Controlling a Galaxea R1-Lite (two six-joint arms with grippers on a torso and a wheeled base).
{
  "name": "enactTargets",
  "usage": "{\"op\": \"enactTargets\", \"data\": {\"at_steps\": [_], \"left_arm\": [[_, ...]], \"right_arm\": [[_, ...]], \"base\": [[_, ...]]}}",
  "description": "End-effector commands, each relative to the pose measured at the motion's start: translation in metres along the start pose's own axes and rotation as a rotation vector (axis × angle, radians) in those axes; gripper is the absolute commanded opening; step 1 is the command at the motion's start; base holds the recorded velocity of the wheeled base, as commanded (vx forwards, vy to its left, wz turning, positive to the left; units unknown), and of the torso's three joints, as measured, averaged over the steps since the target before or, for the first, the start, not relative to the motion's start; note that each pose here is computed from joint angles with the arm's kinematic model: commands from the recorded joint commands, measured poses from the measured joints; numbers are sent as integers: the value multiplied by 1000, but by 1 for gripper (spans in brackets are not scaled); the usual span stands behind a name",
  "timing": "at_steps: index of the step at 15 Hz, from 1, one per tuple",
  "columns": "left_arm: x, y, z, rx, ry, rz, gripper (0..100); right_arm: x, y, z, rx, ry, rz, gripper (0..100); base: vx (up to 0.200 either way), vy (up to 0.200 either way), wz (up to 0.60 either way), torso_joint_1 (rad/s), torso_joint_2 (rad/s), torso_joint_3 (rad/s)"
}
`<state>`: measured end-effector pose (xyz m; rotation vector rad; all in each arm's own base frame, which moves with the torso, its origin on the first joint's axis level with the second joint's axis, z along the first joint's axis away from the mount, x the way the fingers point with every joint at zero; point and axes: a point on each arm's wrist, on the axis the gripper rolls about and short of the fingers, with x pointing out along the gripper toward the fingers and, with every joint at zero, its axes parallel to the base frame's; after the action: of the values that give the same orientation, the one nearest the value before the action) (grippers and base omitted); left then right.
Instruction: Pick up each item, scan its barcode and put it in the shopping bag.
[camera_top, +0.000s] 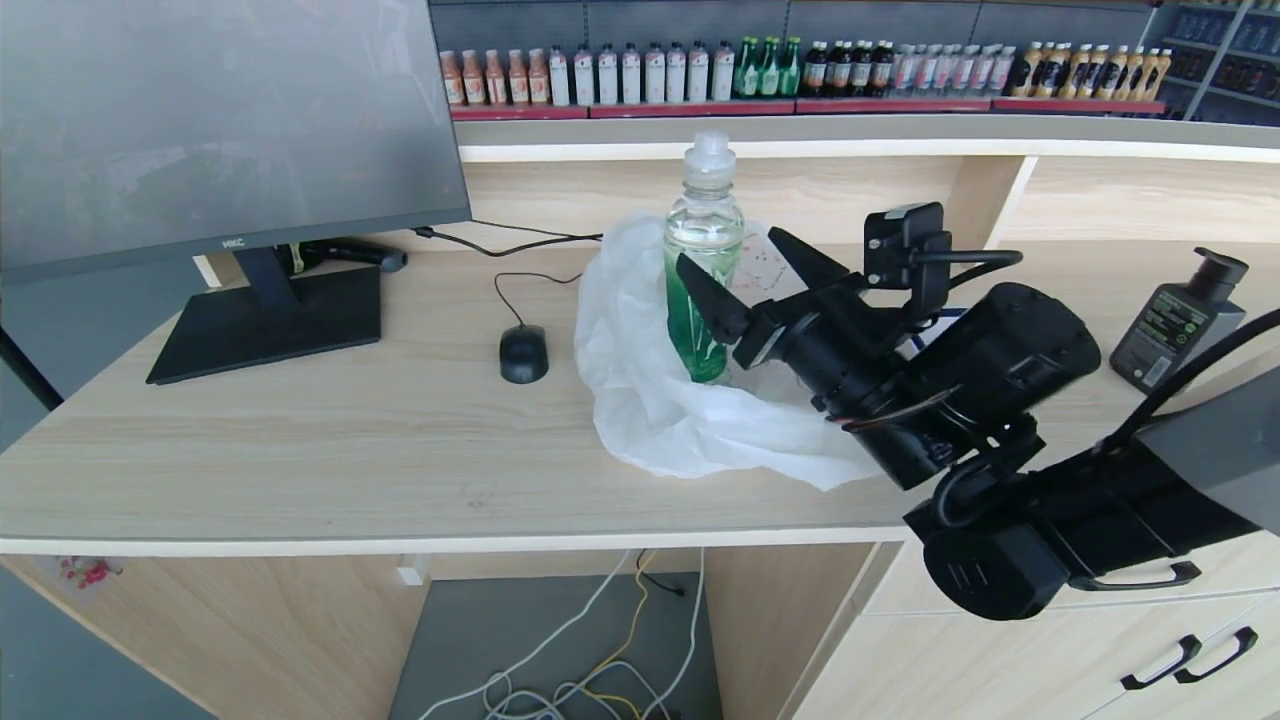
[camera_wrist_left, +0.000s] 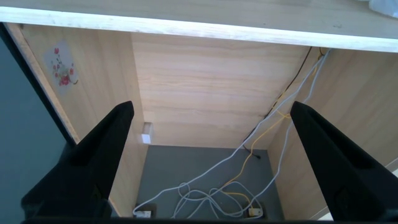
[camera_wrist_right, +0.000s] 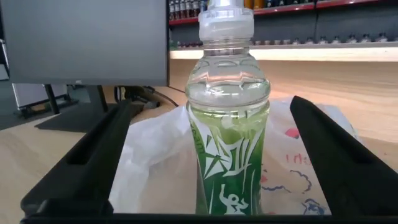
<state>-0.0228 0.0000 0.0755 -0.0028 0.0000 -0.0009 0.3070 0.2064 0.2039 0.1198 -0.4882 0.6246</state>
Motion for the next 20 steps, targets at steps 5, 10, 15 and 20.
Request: {"op": "enactTargets", "data": {"at_steps": [5,10,15,20], "left_arm": [[0,0,0,0,0,1,100],[0,0,0,7,0,-1,100],[0,0,0,1,0,-1,100],[0,0,0,0,0,1,100]], "right_arm": [[-70,23,39,30,86,62,100],[-84,54,45,63,98,149,100],[-125,48,52,59,172,149,100],[-160,31,53,33,242,95,100]], "base": [[0,0,0,0,0,0],[0,0,0,0,0,0],[-120,0,0,6,3,0],[0,-80,0,7,5,1]]}}
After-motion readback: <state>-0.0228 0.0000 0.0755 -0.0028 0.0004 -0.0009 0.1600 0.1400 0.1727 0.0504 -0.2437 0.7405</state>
